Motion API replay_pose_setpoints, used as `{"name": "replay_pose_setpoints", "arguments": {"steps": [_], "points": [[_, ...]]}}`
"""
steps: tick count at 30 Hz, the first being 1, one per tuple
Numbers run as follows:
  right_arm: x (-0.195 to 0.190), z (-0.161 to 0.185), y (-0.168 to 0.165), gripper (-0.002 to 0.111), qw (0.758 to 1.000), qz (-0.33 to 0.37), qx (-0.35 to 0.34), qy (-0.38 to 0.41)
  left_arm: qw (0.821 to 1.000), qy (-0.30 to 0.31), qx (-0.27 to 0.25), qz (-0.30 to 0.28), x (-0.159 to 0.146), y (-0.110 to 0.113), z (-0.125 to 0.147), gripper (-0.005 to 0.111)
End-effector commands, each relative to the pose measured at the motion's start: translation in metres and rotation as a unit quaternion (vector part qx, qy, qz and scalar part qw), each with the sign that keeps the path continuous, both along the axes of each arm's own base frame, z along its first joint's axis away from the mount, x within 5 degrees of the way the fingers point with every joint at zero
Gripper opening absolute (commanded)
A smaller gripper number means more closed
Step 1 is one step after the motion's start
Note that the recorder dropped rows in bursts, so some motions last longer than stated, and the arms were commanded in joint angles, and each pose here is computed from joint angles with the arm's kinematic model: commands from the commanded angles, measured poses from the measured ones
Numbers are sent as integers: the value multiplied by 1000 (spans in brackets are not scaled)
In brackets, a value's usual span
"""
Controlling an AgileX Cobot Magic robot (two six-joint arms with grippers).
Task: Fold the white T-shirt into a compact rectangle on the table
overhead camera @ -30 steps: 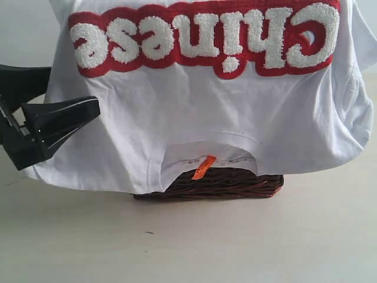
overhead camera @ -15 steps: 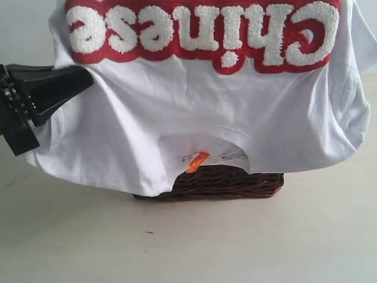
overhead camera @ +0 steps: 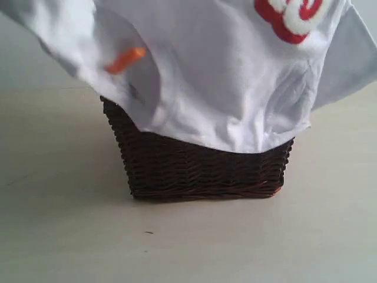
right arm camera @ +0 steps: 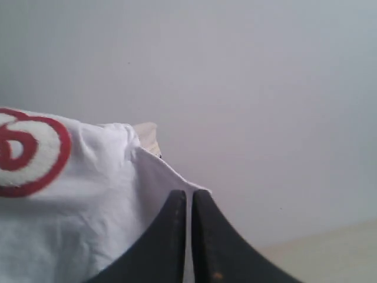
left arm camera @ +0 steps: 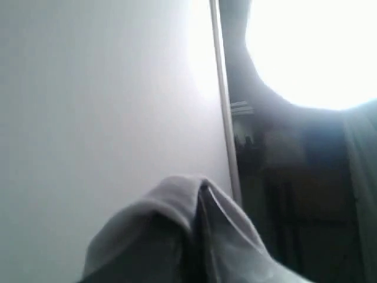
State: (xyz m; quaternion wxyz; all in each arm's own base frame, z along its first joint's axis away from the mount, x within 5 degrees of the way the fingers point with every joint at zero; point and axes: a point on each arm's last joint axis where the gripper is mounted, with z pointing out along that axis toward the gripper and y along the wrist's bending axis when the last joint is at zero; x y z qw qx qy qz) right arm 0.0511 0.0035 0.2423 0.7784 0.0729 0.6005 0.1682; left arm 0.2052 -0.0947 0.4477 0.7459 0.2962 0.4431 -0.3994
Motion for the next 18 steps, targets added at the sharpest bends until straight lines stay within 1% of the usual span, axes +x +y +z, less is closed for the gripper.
{"name": "replay_pose_setpoints", "arguments": {"steps": [1, 2, 3, 5, 6, 7, 9, 10, 11, 12, 14, 16, 18], "points": [[-1, 1, 0, 6, 1000, -1, -10, 3, 991, -48, -117, 50, -9, 16, 83, 0], [-1, 1, 0, 6, 1000, -1, -10, 3, 988, -59, -128, 56, -10, 18, 95, 0], [-1, 1, 0, 6, 1000, -1, -10, 3, 984, -80, -147, 54, -10, 20, 115, 0], [-1, 1, 0, 6, 1000, -1, -10, 3, 976, -122, -176, 43, -11, 22, 146, 0], [-1, 1, 0, 6, 1000, -1, -10, 3, 974, -127, -185, 35, -7, 22, 154, 0], [-1, 1, 0, 6, 1000, -1, -10, 3, 969, -134, -206, 18, -6, 23, 170, 0], [-1, 0, 1, 6, 1000, 0, -11, 8, 960, -123, -248, -32, -4, 25, 189, 0], [0, -1, 1, 6, 1000, 1, -11, 11, 956, -137, -256, -49, -10, 26, 201, 0], [0, -1, 1, 6, 1000, 1, -11, 13, 951, -152, -262, -61, -18, 27, 211, 0], [0, -1, 1, 6, 1000, 2, -12, 15, 947, -169, -267, -59, -29, 29, 222, 0], [0, -2, 1, 6, 1000, 2, -11, 17, 937, -196, -288, -34, -58, 39, 247, 0], [0, -2, 1, 6, 1000, 6, -7, 18, 921, -228, -314, -15, -94, 49, 270, 0], [0, -2, 2, 6, 1000, 10, -7, 18, 911, -262, -318, -3, -120, 54, 281, 0]]}}
